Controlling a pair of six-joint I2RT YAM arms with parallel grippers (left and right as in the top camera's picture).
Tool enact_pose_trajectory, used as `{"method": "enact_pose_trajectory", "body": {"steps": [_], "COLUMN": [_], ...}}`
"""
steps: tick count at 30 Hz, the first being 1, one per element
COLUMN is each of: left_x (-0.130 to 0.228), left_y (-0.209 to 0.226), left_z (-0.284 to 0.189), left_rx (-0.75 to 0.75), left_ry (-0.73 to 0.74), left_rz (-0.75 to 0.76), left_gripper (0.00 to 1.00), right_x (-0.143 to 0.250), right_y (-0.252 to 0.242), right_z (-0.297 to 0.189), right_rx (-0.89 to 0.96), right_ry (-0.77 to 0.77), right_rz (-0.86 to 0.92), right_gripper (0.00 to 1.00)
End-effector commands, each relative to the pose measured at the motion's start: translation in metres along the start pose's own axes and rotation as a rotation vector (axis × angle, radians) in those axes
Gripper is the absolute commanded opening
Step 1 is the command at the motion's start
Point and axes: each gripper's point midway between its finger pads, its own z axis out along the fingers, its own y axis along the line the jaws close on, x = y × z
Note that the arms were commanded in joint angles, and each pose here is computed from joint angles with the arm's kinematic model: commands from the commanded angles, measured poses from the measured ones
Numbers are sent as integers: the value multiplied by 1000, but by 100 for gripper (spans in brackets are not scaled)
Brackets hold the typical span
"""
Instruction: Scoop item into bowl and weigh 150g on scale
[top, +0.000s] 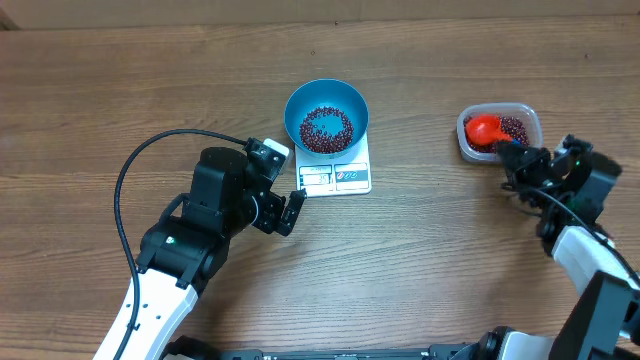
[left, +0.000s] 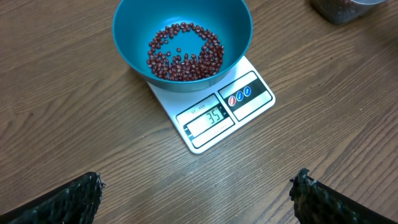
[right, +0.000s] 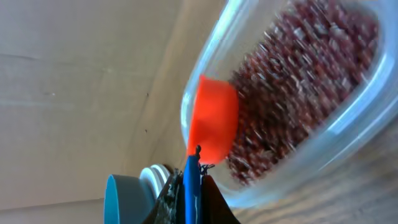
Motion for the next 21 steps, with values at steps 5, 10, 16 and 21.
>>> {"method": "enact_pose_trajectory", "body": {"steps": [5,10,16,21], "left_x": [-2,-2,-2,-2], "left_y": [-2,-2,-2,-2], "left_z": [-4,-4,-4,-4], "left_rx": [10,10,10,10], "left_ry": [-15,-15,-15,-15], "left_rz": [18,19,18,19], "left_gripper": [100,100,100,100], "right_x": [-32,-40,-62,-57], "right_y": [50,75,94,82], "right_z": [-16,-30,-57,-63], "right_rx": [21,70,227,333], "right_ry": [13,86,80,105], "right_rz": [-262,-373,-482,-522], "right_gripper": [4,4,4,4]}}
